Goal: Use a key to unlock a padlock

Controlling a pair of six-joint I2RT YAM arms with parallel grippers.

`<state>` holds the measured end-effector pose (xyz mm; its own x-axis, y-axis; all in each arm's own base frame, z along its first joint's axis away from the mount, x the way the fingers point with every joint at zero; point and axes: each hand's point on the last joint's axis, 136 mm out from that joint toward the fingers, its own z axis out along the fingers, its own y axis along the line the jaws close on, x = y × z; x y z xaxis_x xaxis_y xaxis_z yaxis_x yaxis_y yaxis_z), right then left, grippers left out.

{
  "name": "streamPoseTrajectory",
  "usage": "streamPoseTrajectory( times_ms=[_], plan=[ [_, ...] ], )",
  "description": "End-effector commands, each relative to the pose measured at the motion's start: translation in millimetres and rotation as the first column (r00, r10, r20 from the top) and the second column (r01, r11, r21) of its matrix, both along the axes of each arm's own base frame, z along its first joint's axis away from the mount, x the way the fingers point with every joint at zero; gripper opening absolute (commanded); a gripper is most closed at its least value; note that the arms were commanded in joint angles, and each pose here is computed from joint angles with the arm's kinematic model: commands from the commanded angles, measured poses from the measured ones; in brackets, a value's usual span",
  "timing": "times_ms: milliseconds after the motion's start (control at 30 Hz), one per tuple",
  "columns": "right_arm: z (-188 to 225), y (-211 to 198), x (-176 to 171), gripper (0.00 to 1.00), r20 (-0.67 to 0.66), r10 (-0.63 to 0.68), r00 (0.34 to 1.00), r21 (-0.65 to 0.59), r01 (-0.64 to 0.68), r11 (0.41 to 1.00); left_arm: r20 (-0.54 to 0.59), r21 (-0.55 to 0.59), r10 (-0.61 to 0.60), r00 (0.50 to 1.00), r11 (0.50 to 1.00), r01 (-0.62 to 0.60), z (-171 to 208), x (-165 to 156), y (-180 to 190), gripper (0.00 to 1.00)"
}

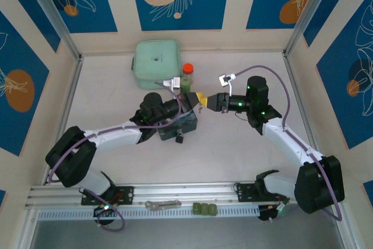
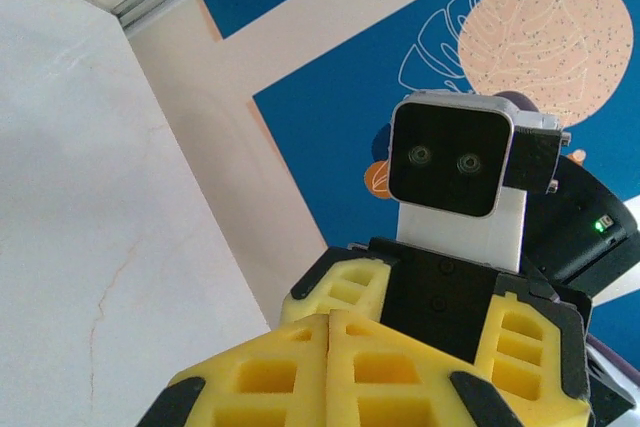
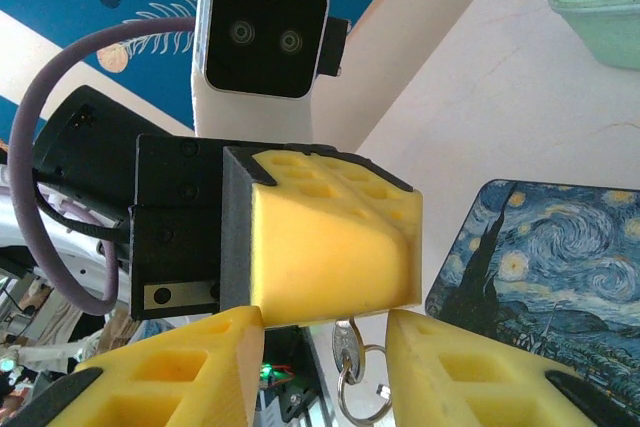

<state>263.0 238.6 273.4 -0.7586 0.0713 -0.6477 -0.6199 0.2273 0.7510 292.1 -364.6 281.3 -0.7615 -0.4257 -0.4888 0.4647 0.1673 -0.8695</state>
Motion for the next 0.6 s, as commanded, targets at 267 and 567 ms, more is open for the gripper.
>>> streamPoseTrajectory(
  times_ms=[267, 567],
  plan=[
    [-21, 11, -10, 0.34, -0.057, 0.060, 0.997, -0.015, -0.061, 0.998, 0.029, -0.170, 0.031, 0.999, 0.985, -0.025, 30, 4, 5, 0.00],
    [-29, 9, -8, 0.48, -0.073, 0.035, 0.997, -0.048, -0.039, 0.998, 0.034, -0.180, 0.060, 0.998, 0.982, -0.053, 32, 5, 10, 0.00]
  ],
)
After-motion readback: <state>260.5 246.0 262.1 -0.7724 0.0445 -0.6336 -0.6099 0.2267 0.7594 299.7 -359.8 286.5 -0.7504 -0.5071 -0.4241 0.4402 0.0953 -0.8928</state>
